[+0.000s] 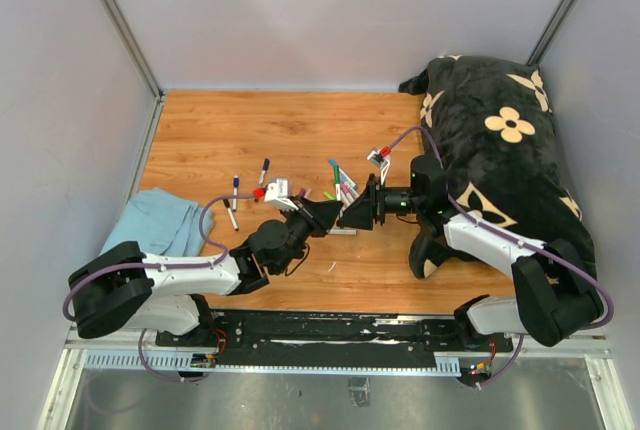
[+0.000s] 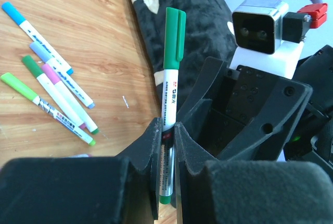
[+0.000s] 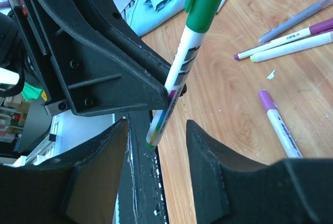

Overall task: Open the pen caps
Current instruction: Open the pen cap from the pen.

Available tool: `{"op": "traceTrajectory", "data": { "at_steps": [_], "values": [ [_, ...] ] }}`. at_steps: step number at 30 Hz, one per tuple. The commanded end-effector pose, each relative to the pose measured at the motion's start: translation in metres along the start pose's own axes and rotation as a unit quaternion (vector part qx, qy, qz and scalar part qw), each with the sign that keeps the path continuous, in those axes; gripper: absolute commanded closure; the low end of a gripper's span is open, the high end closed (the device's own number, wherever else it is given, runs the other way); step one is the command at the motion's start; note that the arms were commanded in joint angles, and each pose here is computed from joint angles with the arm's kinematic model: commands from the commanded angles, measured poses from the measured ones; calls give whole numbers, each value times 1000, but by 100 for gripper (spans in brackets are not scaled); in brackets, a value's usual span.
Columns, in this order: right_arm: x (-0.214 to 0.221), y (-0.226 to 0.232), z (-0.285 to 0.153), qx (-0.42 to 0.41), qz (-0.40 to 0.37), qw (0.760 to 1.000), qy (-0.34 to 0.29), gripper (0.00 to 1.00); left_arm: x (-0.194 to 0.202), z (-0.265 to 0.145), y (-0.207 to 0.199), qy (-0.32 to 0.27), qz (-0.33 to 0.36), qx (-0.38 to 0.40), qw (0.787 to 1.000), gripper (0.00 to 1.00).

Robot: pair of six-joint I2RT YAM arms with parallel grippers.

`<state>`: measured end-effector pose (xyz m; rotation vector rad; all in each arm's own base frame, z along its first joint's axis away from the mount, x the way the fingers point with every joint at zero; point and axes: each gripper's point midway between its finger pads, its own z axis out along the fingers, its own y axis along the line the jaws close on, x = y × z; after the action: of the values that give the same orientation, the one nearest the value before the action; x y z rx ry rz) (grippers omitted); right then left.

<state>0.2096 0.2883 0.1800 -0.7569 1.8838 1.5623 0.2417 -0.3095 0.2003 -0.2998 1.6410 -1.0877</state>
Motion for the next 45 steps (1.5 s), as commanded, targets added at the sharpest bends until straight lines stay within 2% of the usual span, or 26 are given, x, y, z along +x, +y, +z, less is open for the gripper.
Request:
{"op": "traceTrajectory", "data": {
  "at_steps": [1, 5, 10, 13, 16, 18, 23, 26, 30, 35, 37, 39, 42, 45],
  "values": [
    [-8, 9, 5, -11, -9, 1000, 1, 54, -14, 7, -22, -36, -16, 21, 999, 100],
    [-8, 9, 5, -11, -7, 1000, 3, 67, -11, 6, -28, -33, -11, 33, 999, 100],
    [-10, 13, 5, -16, -9, 1000, 6, 89, -7, 4, -30, -25, -4, 45, 999, 97],
    [-10, 14, 4, -16, -10, 1000, 16, 99, -14, -6, -38, -36, -5, 86, 996, 67],
    [-10, 18, 2, -26, -21, 999, 35, 99, -23, -23, -40, -54, 5, 126, 991, 39],
    [-8, 23, 0, -46, -38, 997, 52, 99, -27, -34, -38, -58, 21, 143, 988, 25],
    [-4, 31, -5, -70, -79, 990, 94, 99, -34, -47, -44, -40, 88, 167, 981, 6],
    [-4, 29, -8, -64, -98, 987, 110, 98, -44, -49, -44, -19, 85, 176, 981, 4],
    [-2, 20, -12, -27, -134, 983, 125, 98, -67, -49, -37, -18, 39, 169, 985, 5],
    [0, 14, -15, 7, -169, 976, 139, 98, -87, -35, -27, -35, 40, 91, 994, 6],
    [1, 12, -15, 16, -179, 973, 145, 98, -94, -29, -28, -45, 34, 74, 996, 10],
    [3, 11, -15, 21, -185, 971, 149, 98, -94, -22, -29, -44, 26, 65, 997, 18],
    [3, 8, -14, 28, -191, 969, 154, 98, -84, -7, -29, -21, 22, 38, 999, 23],
    [3, 7, -15, 33, -194, 968, 156, 97, -70, 6, -26, -4, 48, 1, 999, 29]
  ]
}}
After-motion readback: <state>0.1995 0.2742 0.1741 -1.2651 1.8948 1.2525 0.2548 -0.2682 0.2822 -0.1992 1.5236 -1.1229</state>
